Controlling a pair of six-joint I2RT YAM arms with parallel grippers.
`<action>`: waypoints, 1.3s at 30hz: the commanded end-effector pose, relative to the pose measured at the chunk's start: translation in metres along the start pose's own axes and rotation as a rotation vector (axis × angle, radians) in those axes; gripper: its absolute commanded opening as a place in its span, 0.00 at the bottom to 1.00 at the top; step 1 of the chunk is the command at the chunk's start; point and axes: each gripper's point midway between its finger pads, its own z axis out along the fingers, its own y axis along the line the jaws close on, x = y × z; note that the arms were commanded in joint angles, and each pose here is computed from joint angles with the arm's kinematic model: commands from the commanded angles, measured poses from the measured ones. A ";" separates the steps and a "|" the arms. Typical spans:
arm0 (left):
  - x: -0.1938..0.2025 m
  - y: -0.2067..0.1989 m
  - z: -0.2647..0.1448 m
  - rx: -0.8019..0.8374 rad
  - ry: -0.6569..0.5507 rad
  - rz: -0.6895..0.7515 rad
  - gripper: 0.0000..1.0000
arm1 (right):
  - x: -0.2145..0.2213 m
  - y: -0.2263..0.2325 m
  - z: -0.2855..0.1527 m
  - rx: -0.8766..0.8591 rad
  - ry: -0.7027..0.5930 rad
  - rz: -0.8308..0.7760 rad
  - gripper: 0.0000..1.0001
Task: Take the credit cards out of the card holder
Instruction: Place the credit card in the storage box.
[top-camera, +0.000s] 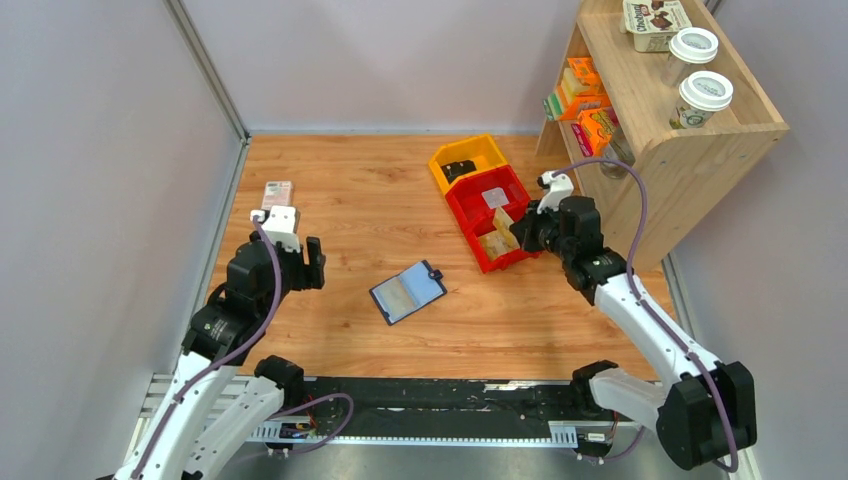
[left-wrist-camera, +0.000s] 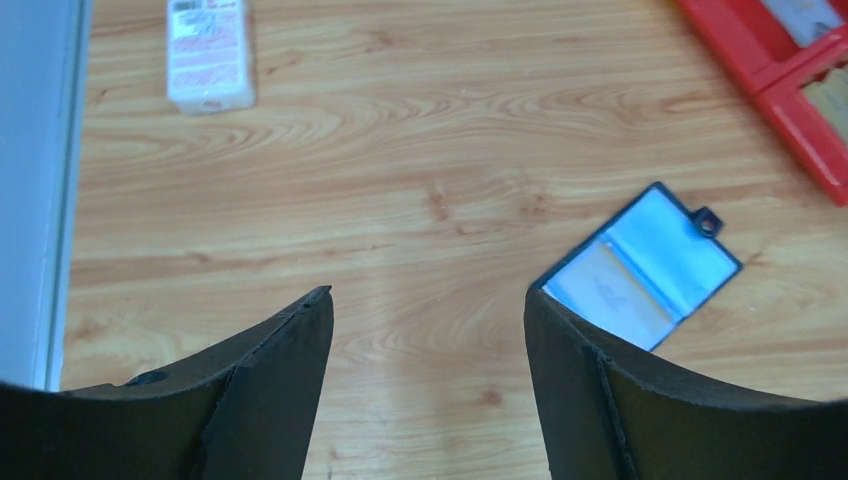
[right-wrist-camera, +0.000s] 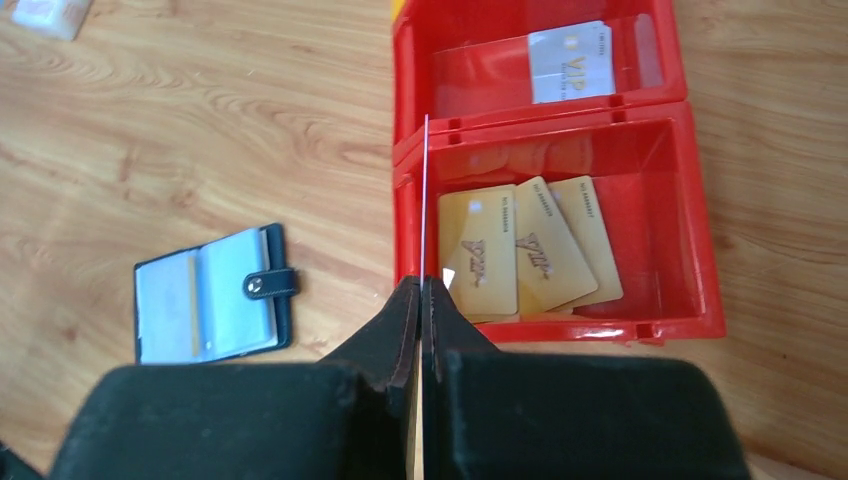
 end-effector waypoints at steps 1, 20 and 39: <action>-0.006 0.025 0.007 -0.147 -0.058 -0.036 0.78 | -0.029 -0.013 0.016 0.034 -0.138 0.020 0.00; 0.001 0.054 0.009 -0.294 -0.055 -0.064 0.87 | 0.028 -0.022 0.053 0.004 -0.017 0.109 0.00; 0.005 0.045 0.017 -0.243 -0.021 -0.045 0.97 | 0.029 -0.038 0.059 0.110 0.003 0.115 0.54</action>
